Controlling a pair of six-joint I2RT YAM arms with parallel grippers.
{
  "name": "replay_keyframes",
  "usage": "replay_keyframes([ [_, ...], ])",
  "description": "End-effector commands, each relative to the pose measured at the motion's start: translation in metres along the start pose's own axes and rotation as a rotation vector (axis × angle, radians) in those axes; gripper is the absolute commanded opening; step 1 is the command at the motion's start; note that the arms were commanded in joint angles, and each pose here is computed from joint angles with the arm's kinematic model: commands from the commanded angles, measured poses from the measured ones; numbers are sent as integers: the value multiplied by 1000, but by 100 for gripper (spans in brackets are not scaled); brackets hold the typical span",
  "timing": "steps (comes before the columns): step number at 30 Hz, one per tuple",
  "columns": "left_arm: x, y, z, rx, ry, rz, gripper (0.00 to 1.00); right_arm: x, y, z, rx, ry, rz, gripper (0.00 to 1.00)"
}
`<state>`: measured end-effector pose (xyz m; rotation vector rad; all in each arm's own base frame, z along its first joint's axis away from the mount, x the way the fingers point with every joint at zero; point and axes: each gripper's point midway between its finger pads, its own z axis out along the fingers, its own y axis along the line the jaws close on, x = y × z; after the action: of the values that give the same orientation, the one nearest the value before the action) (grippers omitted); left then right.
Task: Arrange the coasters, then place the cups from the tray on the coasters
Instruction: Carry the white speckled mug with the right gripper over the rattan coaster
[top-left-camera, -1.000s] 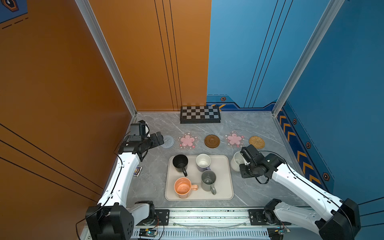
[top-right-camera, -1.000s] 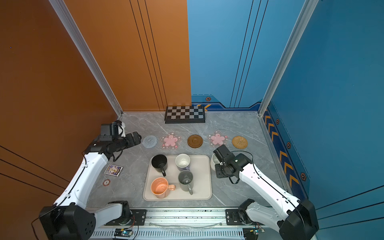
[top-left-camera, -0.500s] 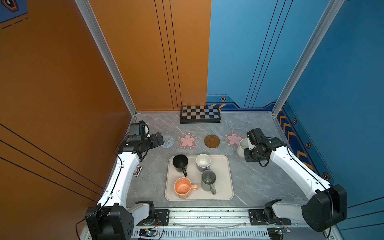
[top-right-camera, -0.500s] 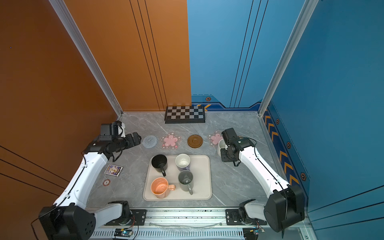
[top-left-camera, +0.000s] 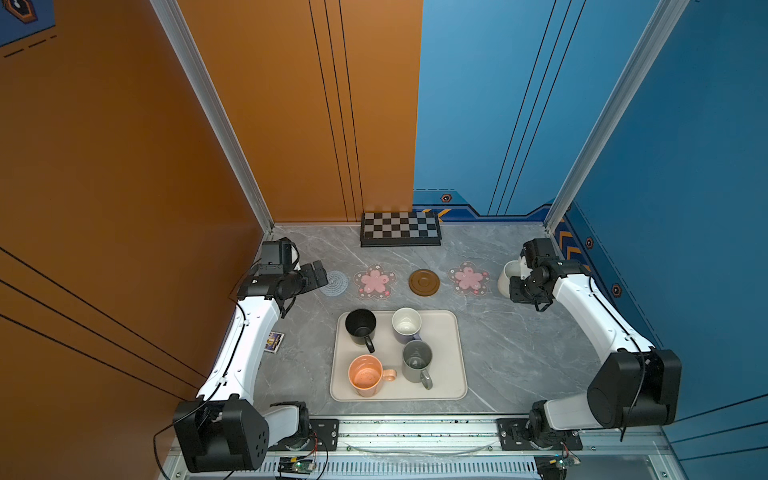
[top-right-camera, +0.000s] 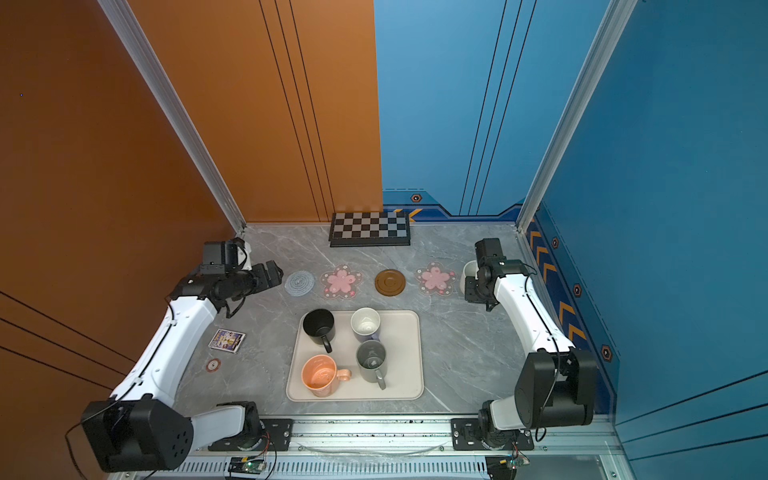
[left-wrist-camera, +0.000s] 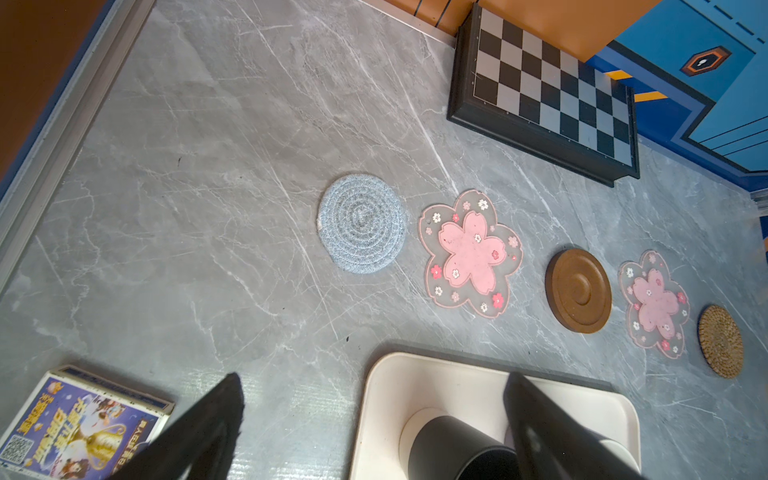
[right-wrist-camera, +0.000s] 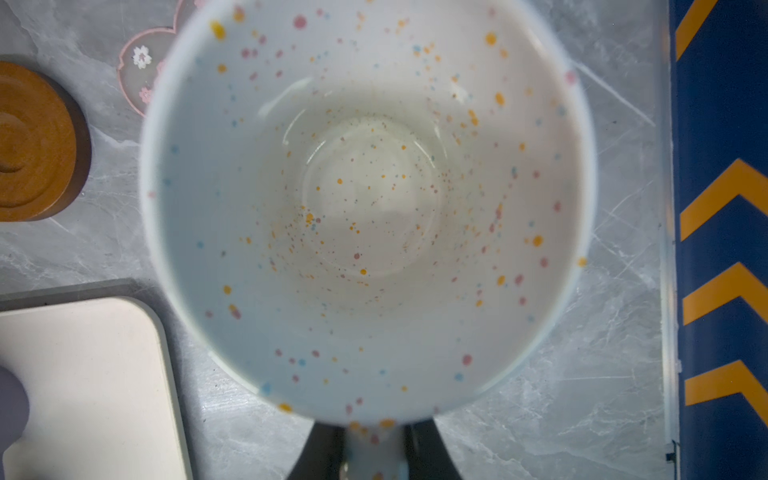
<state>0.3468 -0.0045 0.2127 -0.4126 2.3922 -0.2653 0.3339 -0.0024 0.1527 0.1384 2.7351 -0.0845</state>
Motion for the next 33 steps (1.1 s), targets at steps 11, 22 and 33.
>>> replay_keyframes([
  [11, -14, 1, -3, -24, -17, -39, 99, -62, -40, -5, 37, -147, -36, 0],
  [22, -16, -2, 6, -24, 2, -50, 99, -79, -49, 21, 30, -128, -29, 0],
  [33, -20, -6, 10, -25, 7, -58, 100, -76, -52, 47, 29, -84, -50, 0],
])
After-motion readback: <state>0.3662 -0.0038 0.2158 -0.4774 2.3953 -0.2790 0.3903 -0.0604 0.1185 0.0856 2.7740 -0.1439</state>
